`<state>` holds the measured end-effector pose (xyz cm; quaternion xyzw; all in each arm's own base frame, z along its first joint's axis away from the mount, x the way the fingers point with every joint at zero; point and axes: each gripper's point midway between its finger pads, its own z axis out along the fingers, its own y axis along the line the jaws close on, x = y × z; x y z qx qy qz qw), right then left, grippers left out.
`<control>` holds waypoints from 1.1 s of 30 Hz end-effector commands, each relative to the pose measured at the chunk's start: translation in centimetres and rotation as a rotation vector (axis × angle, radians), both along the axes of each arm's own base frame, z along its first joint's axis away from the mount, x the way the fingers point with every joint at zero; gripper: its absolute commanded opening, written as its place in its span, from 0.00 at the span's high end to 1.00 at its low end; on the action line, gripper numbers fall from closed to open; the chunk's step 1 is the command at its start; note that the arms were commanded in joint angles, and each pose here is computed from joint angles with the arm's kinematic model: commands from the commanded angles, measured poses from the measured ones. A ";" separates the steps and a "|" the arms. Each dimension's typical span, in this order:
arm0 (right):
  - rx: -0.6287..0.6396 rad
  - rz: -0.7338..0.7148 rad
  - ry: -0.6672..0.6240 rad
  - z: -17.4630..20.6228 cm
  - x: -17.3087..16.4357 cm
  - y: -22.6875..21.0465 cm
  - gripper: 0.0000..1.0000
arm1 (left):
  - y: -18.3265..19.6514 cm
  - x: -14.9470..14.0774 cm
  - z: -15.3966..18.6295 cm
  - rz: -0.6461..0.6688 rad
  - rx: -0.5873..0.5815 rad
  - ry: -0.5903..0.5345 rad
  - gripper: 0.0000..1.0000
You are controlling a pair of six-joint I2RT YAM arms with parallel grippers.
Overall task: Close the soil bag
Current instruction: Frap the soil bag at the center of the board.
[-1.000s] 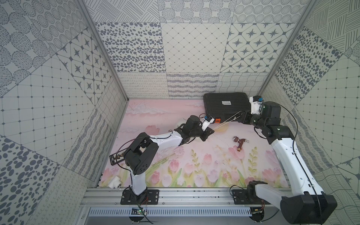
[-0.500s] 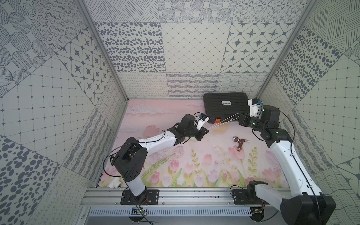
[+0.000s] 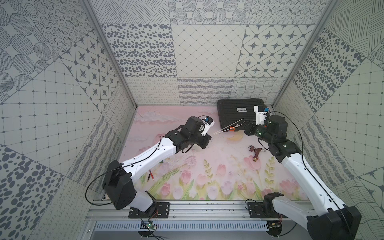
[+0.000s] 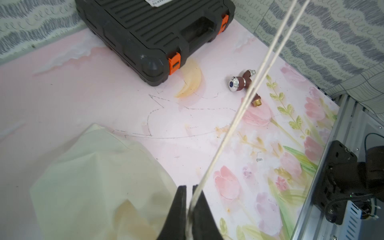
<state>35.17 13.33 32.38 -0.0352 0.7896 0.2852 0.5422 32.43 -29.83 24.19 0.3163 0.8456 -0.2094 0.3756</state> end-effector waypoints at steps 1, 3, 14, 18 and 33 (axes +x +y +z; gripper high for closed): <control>0.005 -0.061 -0.119 3.4 0.8 -0.6 1.00 | 3.7 0.1 0.7 0.076 0.190 -0.006 1.00; -0.029 -0.131 -0.118 2.9 1.0 -1.9 1.00 | 4.4 0.6 -0.1 0.096 0.216 0.001 1.00; -0.140 -0.081 0.140 -8.7 1.8 -0.3 0.95 | 1.8 -4.1 -15.9 0.022 0.247 0.339 1.00; -0.152 -0.054 0.198 -11.6 1.2 0.3 0.67 | 0.7 -4.9 -16.5 -0.001 0.215 0.343 0.85; -0.141 0.068 0.022 -2.8 -2.9 0.0 0.03 | 5.0 -1.7 1.5 0.116 -0.192 0.008 0.24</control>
